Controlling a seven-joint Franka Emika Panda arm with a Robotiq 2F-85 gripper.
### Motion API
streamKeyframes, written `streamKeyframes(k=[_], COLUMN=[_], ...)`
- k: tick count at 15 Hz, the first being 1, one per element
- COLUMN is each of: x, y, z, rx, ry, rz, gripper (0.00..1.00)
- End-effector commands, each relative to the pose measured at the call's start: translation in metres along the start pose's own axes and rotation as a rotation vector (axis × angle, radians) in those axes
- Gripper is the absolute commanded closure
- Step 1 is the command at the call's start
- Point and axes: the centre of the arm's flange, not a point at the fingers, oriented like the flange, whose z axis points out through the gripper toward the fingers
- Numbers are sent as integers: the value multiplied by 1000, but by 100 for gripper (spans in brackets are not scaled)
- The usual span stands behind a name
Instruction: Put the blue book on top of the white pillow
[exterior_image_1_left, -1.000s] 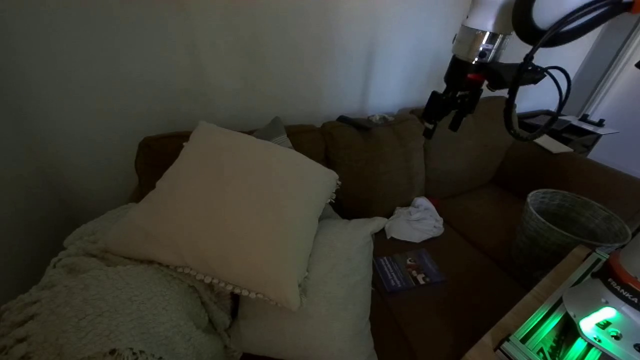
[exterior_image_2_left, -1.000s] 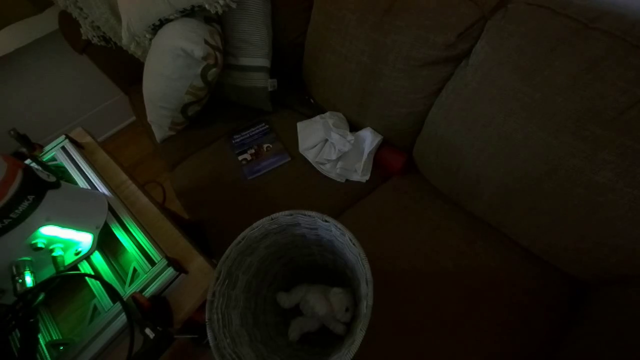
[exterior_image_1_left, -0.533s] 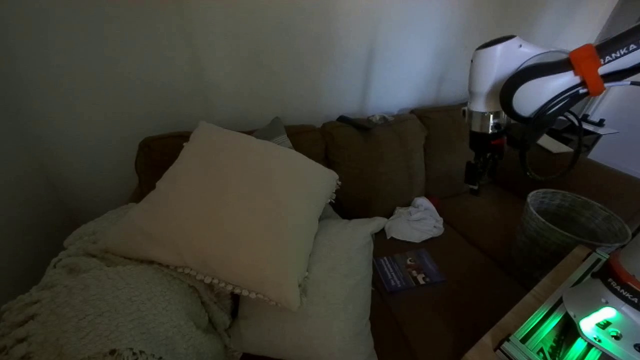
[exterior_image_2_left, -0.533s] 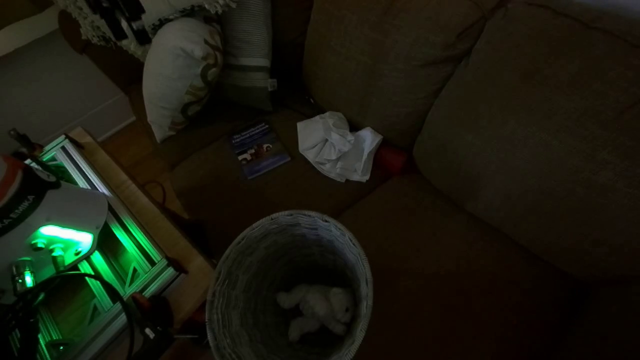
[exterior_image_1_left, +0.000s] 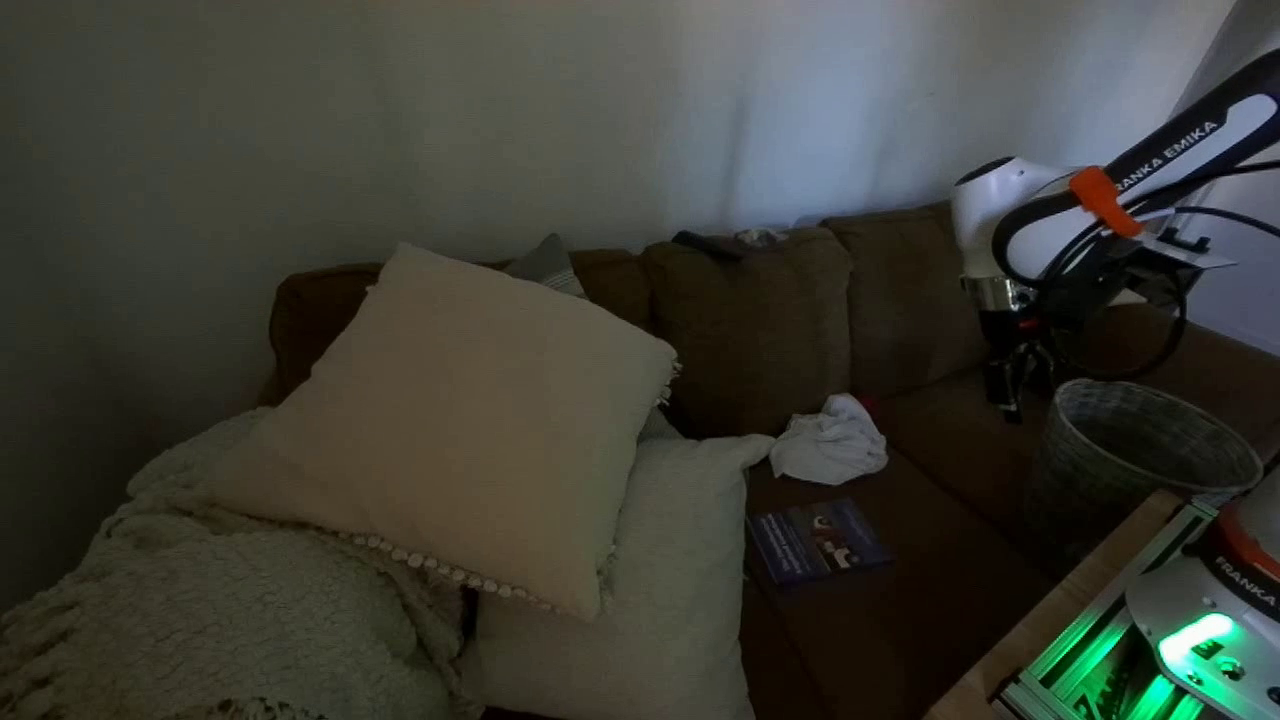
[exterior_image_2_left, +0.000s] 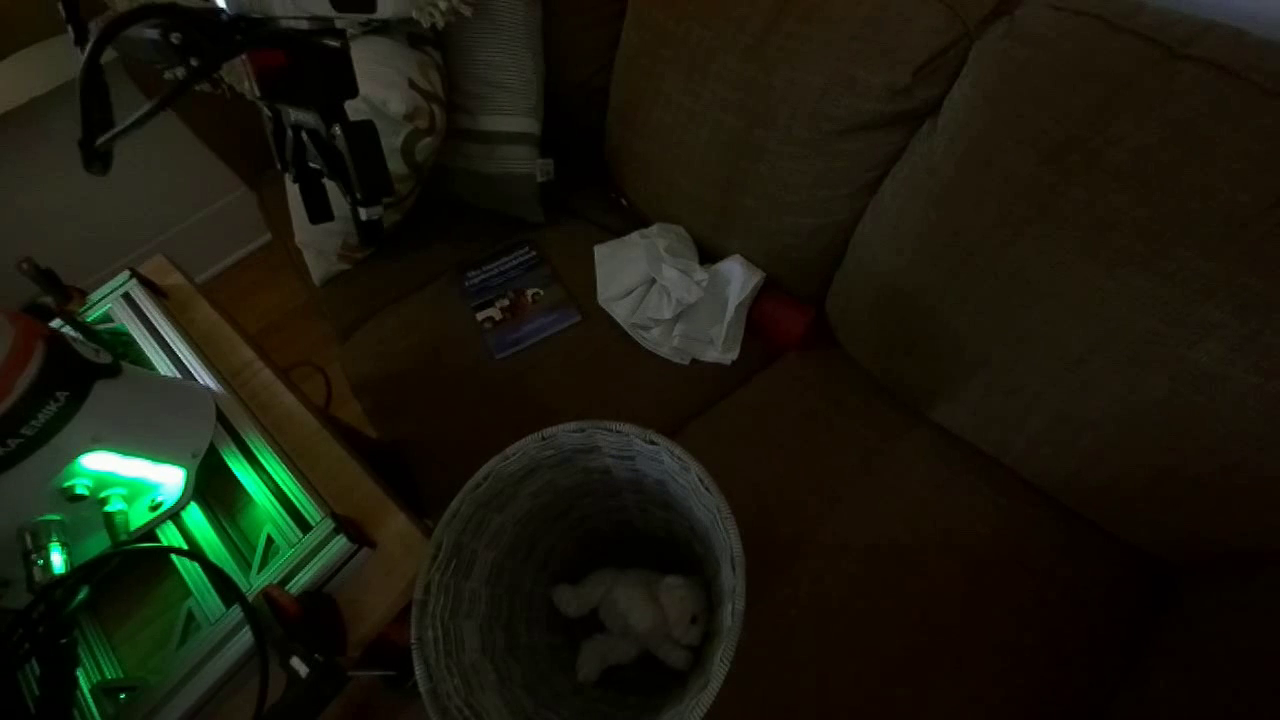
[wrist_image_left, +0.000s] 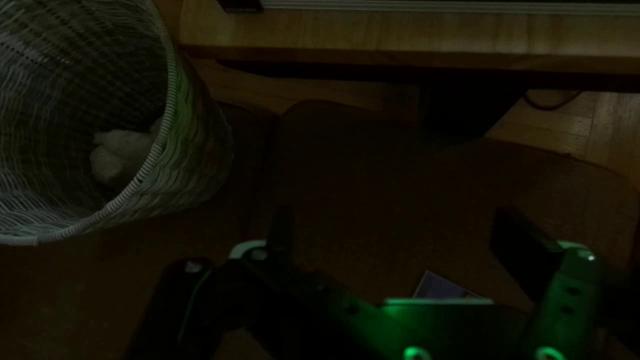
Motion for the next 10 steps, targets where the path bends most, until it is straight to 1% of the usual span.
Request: streamKeyframes(k=[1,3,4,5,7,10], x=[2,3,2,10,53,88], y=[-1,-2,-22,-34,-67,-107], z=[-1,-2,1,8,34,67], rx=[-2,-4,-71,-111,-121,-127], ry=[0,4,25,37,90,149], rz=[-4,-6,-81,-136,-237,-417], gripper=[0,0,0,0,0,0])
